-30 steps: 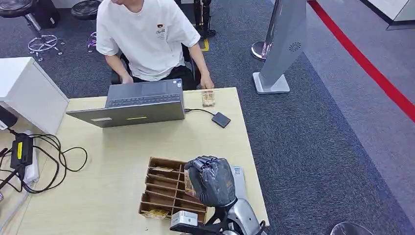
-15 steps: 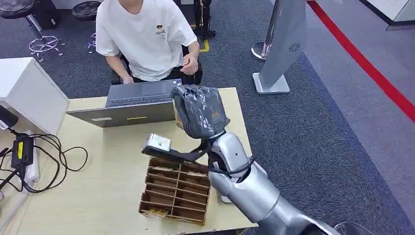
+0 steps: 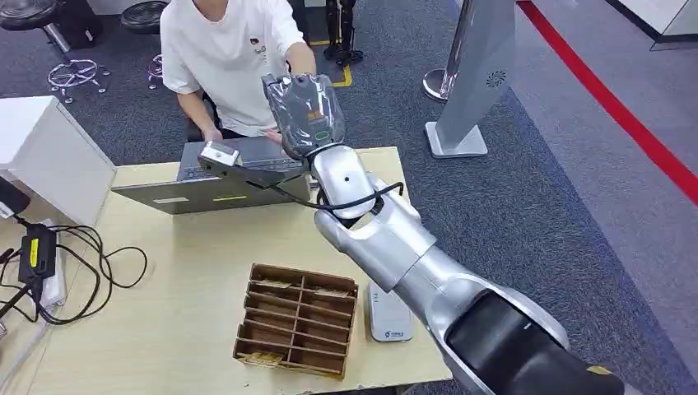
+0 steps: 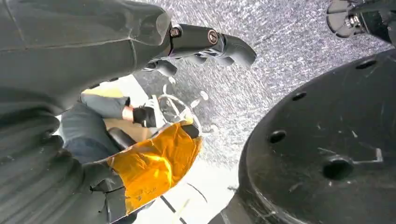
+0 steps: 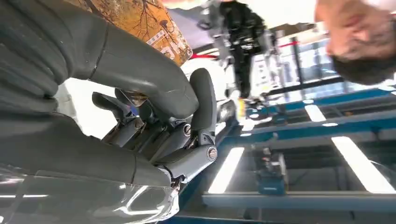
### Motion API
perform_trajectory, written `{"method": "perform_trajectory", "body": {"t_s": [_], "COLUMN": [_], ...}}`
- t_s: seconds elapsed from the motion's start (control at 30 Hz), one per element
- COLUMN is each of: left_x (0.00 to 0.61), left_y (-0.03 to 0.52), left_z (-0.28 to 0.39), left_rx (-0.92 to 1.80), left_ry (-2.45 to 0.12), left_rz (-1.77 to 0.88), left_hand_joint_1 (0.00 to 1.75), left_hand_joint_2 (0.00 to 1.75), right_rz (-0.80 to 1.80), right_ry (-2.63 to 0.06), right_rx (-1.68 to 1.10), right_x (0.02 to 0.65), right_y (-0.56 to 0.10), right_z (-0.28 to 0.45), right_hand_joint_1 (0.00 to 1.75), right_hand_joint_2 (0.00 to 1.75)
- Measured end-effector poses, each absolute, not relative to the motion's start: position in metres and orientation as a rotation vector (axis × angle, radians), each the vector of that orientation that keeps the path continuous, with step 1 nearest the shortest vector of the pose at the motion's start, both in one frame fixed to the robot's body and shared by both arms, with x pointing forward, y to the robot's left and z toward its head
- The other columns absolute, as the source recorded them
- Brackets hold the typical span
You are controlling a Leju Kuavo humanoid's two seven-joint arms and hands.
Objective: Pass the card to the sensor for recognition and then transmit it.
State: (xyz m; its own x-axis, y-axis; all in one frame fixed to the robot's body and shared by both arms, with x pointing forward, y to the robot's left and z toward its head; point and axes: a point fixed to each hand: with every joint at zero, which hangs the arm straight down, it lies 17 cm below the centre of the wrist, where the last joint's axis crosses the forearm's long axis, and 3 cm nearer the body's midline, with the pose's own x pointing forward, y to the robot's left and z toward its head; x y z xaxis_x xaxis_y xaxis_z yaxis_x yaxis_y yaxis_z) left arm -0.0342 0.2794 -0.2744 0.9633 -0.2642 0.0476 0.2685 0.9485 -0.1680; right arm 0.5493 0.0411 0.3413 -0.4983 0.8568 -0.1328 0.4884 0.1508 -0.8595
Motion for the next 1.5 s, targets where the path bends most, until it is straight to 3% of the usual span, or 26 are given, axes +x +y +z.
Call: {"method": "perform_trajectory", "body": {"t_s": [0.23,0.27,0.6,0.63,0.9,1.03,1.3,1.4,1.5], "left_x": [-0.031,-0.030,-0.024,-0.024,-0.019,-0.014,-0.012,0.029,0.052], "left_y": [0.284,0.284,0.286,0.286,0.284,0.281,0.264,0.192,0.163], "left_z": [-0.274,-0.274,-0.274,-0.274,-0.275,-0.275,-0.276,-0.269,-0.267], "left_rx": [-0.177,-0.177,-0.177,-0.177,-0.173,-0.165,-0.172,-0.251,-0.128], "left_ry": [-0.025,-0.026,-0.031,-0.030,-0.027,-0.034,-0.049,-0.148,0.014], "left_rz": [-0.317,-0.322,-0.350,-0.352,-0.372,-0.353,-0.303,-0.333,-0.343], "left_hand_joint_1": [0.00,0.00,0.00,0.00,0.00,0.00,0.00,0.00,0.00], "left_hand_joint_2": [1.75,1.75,1.75,1.75,1.75,1.75,1.75,1.75,1.75], "right_rz": [1.382,1.390,1.447,1.449,1.345,1.233,1.283,1.213,1.117], "right_ry": [-1.944,-1.938,-1.928,-1.929,-2.018,-2.171,-2.427,-2.451,-2.458], "right_rx": [-1.440,-1.443,-1.414,-1.410,-1.281,-1.170,-0.945,-0.913,-0.888], "right_x": [0.569,0.570,0.567,0.567,0.551,0.520,0.428,0.409,0.385], "right_y": [0.027,0.027,0.037,0.039,0.055,0.075,0.126,0.126,0.128], "right_z": [0.331,0.329,0.314,0.314,0.317,0.320,0.292,0.292,0.297], "right_hand_joint_1": [1.75,0.00,0.00,0.00,0.00,0.00,0.00,0.00,0.00], "right_hand_joint_2": [1.75,0.00,0.00,1.75,1.75,1.75,1.75,1.75,1.75]}}
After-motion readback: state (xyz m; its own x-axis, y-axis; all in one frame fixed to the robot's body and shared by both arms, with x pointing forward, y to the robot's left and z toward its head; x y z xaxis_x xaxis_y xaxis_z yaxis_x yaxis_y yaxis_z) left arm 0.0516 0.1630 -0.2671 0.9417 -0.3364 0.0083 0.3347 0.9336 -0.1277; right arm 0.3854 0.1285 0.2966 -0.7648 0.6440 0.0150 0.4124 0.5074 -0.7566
